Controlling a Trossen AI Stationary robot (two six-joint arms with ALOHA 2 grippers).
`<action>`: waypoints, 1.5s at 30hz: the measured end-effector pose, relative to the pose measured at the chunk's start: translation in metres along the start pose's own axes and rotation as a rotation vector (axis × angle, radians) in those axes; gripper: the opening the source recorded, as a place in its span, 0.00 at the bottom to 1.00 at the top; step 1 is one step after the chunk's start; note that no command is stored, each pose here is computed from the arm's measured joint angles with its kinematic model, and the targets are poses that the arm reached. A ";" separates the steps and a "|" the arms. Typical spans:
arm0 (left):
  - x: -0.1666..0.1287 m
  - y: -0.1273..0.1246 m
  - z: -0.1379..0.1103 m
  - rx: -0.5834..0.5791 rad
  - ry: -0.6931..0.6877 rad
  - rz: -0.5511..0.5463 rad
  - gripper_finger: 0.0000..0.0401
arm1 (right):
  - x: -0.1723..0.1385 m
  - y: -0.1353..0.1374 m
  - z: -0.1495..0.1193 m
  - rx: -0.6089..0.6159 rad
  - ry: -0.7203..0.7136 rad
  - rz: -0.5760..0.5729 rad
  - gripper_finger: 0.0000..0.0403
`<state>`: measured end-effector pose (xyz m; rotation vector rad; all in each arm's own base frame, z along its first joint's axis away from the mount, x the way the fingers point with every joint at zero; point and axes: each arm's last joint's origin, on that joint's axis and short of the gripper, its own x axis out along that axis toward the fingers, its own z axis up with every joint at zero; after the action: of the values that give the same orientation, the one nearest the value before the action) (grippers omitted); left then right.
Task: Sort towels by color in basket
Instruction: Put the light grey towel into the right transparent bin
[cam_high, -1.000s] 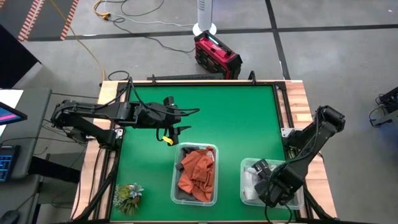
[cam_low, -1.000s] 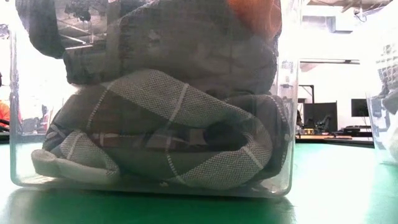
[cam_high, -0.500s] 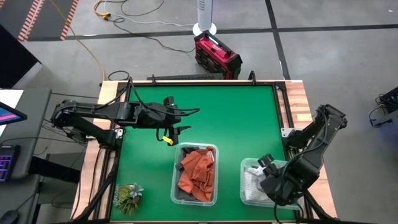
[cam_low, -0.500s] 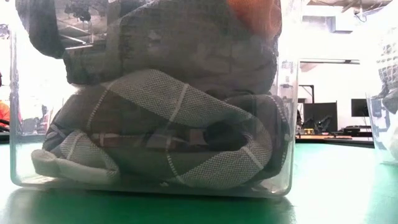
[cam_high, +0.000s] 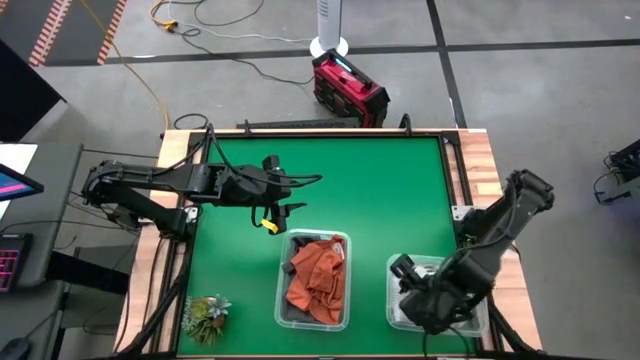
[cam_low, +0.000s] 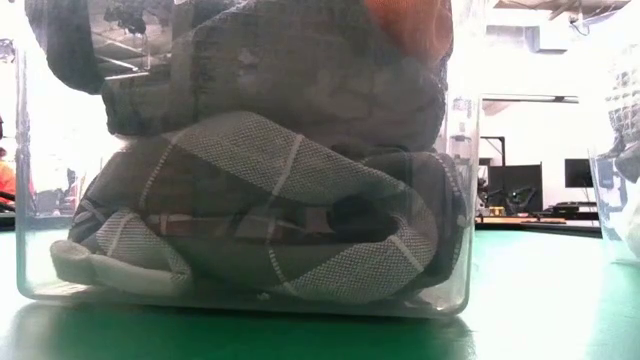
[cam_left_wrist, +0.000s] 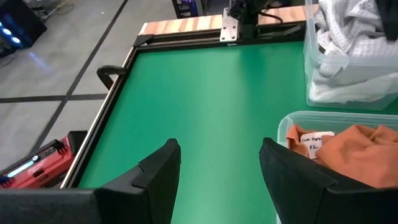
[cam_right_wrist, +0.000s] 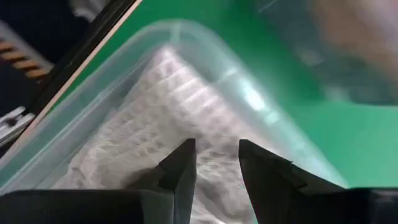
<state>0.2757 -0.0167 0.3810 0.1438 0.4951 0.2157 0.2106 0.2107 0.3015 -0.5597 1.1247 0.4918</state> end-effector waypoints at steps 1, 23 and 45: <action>0.000 0.000 0.000 0.000 0.000 0.000 0.52 | 0.008 0.000 -0.002 0.001 0.012 0.026 0.40; 0.000 0.000 -0.004 -0.016 0.042 -0.002 0.52 | -0.024 0.018 -0.025 0.218 0.319 0.165 0.32; 0.000 0.000 -0.003 -0.025 0.033 -0.001 0.52 | -0.008 0.042 -0.056 0.414 0.610 0.192 0.19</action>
<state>0.2740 -0.0166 0.3782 0.1153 0.5253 0.2234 0.1430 0.2059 0.2841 -0.2357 1.8215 0.2363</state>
